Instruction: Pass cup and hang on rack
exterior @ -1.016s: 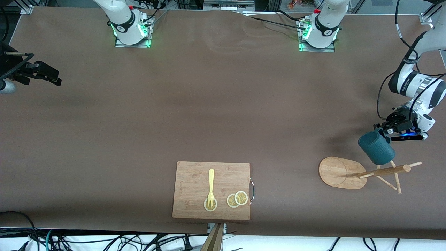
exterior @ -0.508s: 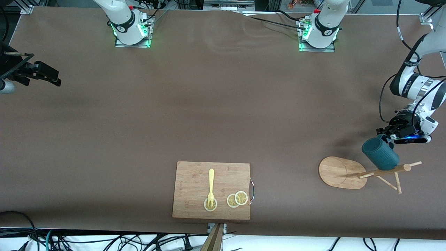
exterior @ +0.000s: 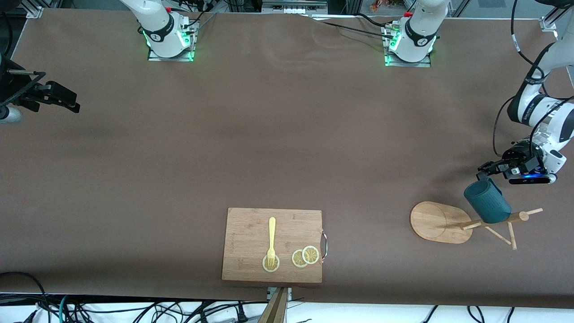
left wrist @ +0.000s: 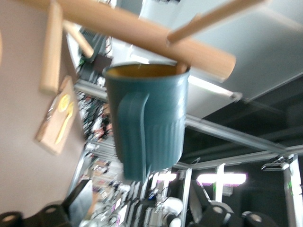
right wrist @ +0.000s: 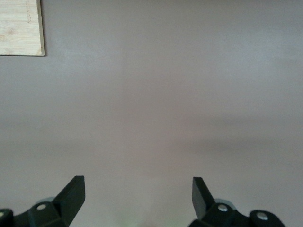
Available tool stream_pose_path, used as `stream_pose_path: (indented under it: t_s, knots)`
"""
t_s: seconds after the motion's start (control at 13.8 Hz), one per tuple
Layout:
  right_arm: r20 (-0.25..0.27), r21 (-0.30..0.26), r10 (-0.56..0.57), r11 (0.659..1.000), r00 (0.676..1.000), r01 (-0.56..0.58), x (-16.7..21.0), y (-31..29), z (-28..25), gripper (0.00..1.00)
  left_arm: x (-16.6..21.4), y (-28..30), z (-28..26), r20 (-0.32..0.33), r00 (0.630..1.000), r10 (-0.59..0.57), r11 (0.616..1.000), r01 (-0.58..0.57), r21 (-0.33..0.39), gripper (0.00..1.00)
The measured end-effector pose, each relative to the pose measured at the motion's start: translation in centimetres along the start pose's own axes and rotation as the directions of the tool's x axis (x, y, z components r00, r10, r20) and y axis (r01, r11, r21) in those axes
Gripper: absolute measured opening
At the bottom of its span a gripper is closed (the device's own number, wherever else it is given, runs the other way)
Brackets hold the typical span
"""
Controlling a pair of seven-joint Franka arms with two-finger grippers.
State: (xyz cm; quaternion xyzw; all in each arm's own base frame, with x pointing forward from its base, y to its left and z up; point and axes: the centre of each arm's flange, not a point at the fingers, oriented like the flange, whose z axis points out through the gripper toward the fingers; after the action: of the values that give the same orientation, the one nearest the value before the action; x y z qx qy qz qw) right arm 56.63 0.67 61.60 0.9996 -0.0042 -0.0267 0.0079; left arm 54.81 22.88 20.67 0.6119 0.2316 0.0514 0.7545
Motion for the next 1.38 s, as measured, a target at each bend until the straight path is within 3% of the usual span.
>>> stream_pose_path:
  t_s: [0.22, 0.36, 0.51, 0.65, 0.87, 1.09, 1.23, 1.38]
  knots:
    - [-0.010, 0.000, 0.000, 1.000, 1.000, 0.000, 0.1, 0.0, -0.1, 1.00, -3.1, 1.3, -1.4, 0.209, 0.978, -0.016, 0.981, -0.026, 0.193, 1.00]
    - [-0.011, 0.000, 0.000, 1.000, 1.000, 0.000, 0.1, 0.0, -0.1, 1.00, -4.8, 2.5, -1.9, 0.306, 0.951, -0.044, 0.946, -0.059, 0.319, 1.00]
    - [-0.009, 0.000, 0.000, 1.000, 1.000, 0.000, 0.1, 0.0, 0.0, 1.00, -6.1, 4.4, -1.1, 0.385, 0.921, -0.061, 0.892, -0.123, 0.436, 1.00]
    - [-0.004, -0.001, 0.000, 1.000, 1.000, 0.000, 0.3, 0.0, 0.3, 1.00, -7.0, 7.8, 1.9, 0.452, 0.888, -0.084, 0.813, -0.201, 0.546, 1.00]
    - [0.002, -0.001, 0.000, 1.000, 1.000, 0.000, 0.5, 0.0, 0.6, 1.00, -7.2, 14.4, 8.9, 0.484, 0.860, -0.160, 0.606, -0.302, 0.736, 1.00]
    - [0.002, -0.001, 0.000, 1.000, 1.000, 0.000, 0.5, 0.0, 0.6, 1.00, -8.5, 18.9, 16.4, 0.509, 0.838, -0.194, 0.370, -0.418, 0.829, 1.00]
    - [0.001, -0.001, 0.000, 1.000, 1.000, 0.000, 0.5, 0.0, 0.6, 1.00, -9.7, 21.5, 20.5, 0.520, 0.833, -0.188, 0.179, -0.492, 0.852, 1.00]
    - [0.001, -0.001, 0.000, 1.000, 1.000, 0.000, 0.5, 0.0, 0.6, 1.00, -11.7, 24.7, 24.4, 0.549, 0.822, -0.154, -0.042, -0.560, 0.827, 1.00]
